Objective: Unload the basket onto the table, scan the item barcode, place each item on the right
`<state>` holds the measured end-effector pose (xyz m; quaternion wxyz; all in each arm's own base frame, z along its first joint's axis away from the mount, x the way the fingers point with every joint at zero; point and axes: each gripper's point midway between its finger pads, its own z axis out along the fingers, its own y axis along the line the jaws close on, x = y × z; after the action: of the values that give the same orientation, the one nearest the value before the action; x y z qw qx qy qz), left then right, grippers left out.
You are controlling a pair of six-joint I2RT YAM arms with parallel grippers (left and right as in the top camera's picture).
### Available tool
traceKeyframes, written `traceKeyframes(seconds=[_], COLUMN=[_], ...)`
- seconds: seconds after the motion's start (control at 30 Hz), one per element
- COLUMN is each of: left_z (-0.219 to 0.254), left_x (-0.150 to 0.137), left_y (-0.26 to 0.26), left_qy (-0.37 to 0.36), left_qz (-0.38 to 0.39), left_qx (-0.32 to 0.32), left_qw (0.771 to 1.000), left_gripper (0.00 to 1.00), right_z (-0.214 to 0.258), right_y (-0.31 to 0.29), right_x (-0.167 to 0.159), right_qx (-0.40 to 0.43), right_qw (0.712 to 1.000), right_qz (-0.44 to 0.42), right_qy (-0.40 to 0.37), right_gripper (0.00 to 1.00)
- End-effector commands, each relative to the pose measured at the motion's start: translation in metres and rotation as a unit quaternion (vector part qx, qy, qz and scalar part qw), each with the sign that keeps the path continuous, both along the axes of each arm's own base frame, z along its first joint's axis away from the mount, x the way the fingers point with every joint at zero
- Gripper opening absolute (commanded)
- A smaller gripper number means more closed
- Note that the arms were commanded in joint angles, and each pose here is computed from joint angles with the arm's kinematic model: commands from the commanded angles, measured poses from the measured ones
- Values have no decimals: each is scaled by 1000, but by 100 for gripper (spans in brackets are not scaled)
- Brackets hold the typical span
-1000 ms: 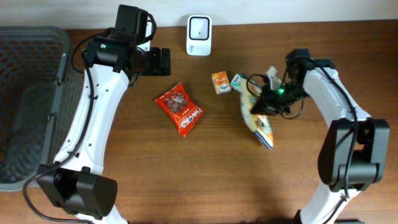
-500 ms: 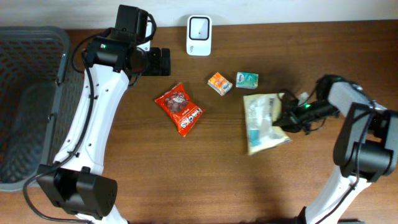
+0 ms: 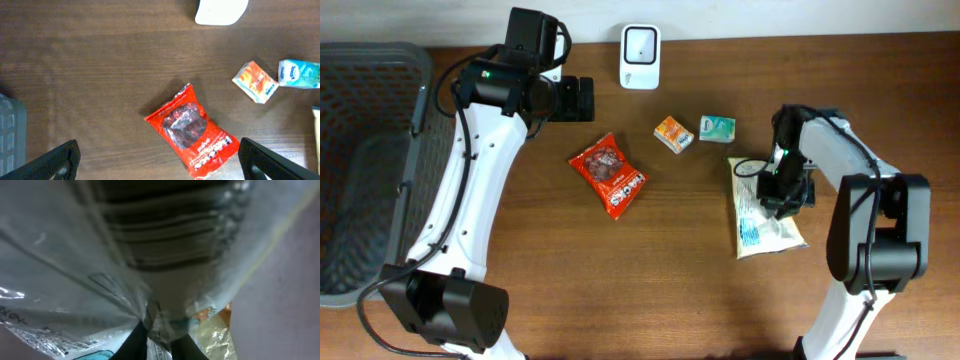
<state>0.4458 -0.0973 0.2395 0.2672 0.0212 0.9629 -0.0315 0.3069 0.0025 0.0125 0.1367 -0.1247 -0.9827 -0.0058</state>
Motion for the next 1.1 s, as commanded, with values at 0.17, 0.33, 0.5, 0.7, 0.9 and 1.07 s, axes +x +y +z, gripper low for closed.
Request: traceKeyframes(seconds=[0.17,0.33,0.5,0.7,0.9,1.07], left_z=[1,1,1,1,1,1], left_x=[-1,-1,-1,-1,-1,-1], left_y=[-2,-2,-2,-2,-2,-2], left_qy=[0,0,0,0,0,0], left_qz=[-5,-5,-5,-5,-5,-5], left_qx=[-2,-2,-2,-2,-2,-2], left_qw=[1000,1000,1000,1000,1000,1000], left_gripper=[99,99,99,99,99,99], right_z=[72,22,-5,84,14,11], right_y=[-27,-21,18,31,15,7], right_x=[-14,4,84,85,-5,-23], right_qx=[-91,-73,46,89,25,-6], right_qw=[993,997,984,987,999,998], right_qz=[-18,-23,-48,-9,34,5], right_qy=[69,9,-164,-131,23,56], right_gripper=[67,23,18,27,17,22])
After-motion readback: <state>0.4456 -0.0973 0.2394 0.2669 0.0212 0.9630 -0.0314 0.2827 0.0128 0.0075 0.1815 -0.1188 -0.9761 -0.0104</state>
